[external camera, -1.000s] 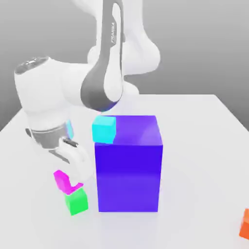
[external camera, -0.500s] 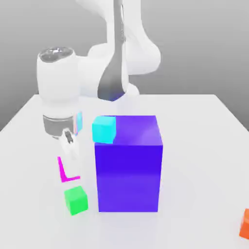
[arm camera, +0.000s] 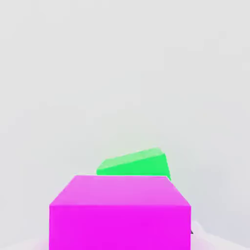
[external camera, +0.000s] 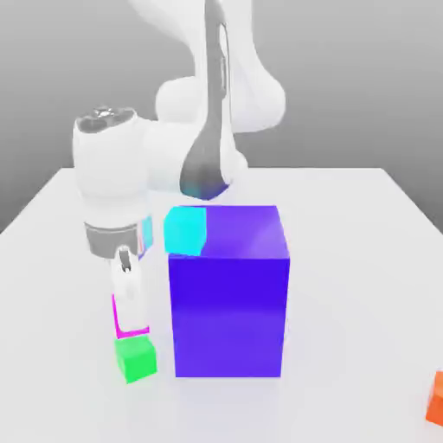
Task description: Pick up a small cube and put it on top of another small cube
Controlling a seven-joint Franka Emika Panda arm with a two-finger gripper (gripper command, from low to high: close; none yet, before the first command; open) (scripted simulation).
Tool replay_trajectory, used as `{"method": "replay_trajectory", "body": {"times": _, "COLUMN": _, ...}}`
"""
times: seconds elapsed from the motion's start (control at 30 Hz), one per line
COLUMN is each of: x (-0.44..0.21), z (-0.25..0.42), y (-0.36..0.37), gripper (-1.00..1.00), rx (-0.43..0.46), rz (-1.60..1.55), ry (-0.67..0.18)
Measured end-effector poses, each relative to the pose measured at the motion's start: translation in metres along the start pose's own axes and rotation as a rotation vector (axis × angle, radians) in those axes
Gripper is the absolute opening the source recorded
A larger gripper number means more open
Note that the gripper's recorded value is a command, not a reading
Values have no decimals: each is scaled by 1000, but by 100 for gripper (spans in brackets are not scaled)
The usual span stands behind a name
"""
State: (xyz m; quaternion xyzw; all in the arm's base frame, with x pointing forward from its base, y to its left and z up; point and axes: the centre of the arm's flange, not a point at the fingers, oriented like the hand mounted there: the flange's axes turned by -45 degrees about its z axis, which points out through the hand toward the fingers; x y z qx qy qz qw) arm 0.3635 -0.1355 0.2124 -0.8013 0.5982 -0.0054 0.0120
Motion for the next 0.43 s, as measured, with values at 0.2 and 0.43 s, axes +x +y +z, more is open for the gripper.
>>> {"method": "replay_trajectory", "body": {"times": 0.2, "x": -1, "z": 16, "y": 1, "gripper": -100, "rx": -7, "rz": -1, "ry": 0}}
{"method": "replay_trajectory", "body": {"times": 0.43, "x": -1, "z": 36, "y": 6, "gripper": 100, "rx": -23, "rz": -2, "ry": 6}}
